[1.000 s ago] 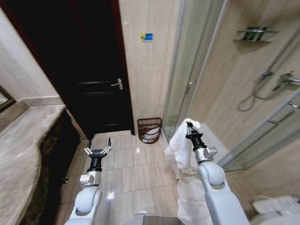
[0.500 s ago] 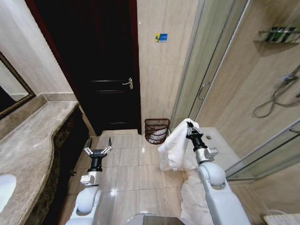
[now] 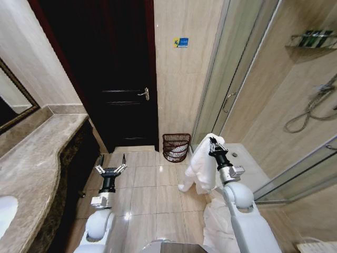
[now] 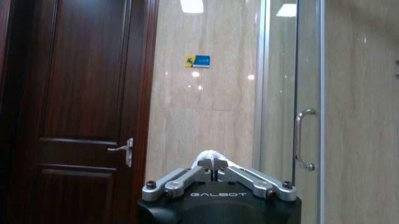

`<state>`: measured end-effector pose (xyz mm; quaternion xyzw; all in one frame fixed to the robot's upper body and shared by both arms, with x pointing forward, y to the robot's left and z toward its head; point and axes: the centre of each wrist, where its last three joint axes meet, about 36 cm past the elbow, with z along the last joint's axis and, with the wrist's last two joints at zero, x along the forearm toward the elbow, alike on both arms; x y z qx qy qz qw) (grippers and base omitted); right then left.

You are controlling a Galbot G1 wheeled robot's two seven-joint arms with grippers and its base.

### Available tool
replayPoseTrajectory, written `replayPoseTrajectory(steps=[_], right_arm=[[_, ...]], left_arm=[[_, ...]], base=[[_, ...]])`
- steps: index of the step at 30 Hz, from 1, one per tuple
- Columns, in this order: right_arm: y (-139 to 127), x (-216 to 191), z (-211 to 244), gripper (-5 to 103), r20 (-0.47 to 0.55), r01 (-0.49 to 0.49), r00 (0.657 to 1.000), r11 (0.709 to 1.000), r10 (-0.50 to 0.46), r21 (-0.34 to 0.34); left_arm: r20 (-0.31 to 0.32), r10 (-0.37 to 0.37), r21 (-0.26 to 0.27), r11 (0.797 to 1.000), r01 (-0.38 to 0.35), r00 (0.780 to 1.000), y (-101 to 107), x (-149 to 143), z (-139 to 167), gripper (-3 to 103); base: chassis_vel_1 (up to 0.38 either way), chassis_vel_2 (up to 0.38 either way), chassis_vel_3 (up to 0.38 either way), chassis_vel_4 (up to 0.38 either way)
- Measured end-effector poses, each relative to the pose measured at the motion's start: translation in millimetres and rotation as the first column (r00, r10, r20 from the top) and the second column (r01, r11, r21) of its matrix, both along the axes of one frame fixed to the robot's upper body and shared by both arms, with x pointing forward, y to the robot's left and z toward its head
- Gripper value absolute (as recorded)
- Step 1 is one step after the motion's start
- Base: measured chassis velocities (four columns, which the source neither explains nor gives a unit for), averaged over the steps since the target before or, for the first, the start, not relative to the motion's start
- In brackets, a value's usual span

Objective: Discard the used towel into the hamper.

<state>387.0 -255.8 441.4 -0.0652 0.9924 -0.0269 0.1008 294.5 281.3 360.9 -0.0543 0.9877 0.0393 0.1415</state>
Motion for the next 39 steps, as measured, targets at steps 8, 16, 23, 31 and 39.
replayPoseTrajectory(steps=[8,16,23,31,39], right_arm=[[-1.2,1.7,-2.9,1,0.0,-0.003,1.0,1.0,0.003,0.001],[-0.5,2.9,-5.3,1,-0.001,-0.007,1.0,1.0,0.007,0.003],[-0.6,4.7,-6.2,1,0.006,-0.014,1.0,1.0,0.014,0.001],[0.5,3.6,-9.0,1,0.004,-0.02,1.0,1.0,0.02,0.001],[2.0,5.1,-8.0,1,0.009,-0.022,1.0,1.0,0.022,0.001]], left_arm=[[-0.002,-0.002,0.004,1.0,0.002,1.0,-0.7,1.6,-0.6,100],[-0.004,-0.003,0.005,1.0,0.003,1.0,-1.2,3.3,-2.2,100],[-0.004,-0.002,0.006,1.0,0.002,1.0,-0.5,3.2,-2.0,100],[-0.009,-0.001,0.007,1.0,0.001,1.0,1.0,1.2,-2.6,100],[-0.006,-0.001,0.006,1.0,0.001,1.0,0.8,2.0,-2.2,100]], base=[[0.0,0.0,0.0,0.0],[-0.003,0.005,0.007,-0.004],[-0.033,0.035,0.034,-0.036],[-0.108,0.11,0.093,-0.105],[-0.121,0.124,0.114,-0.124]])
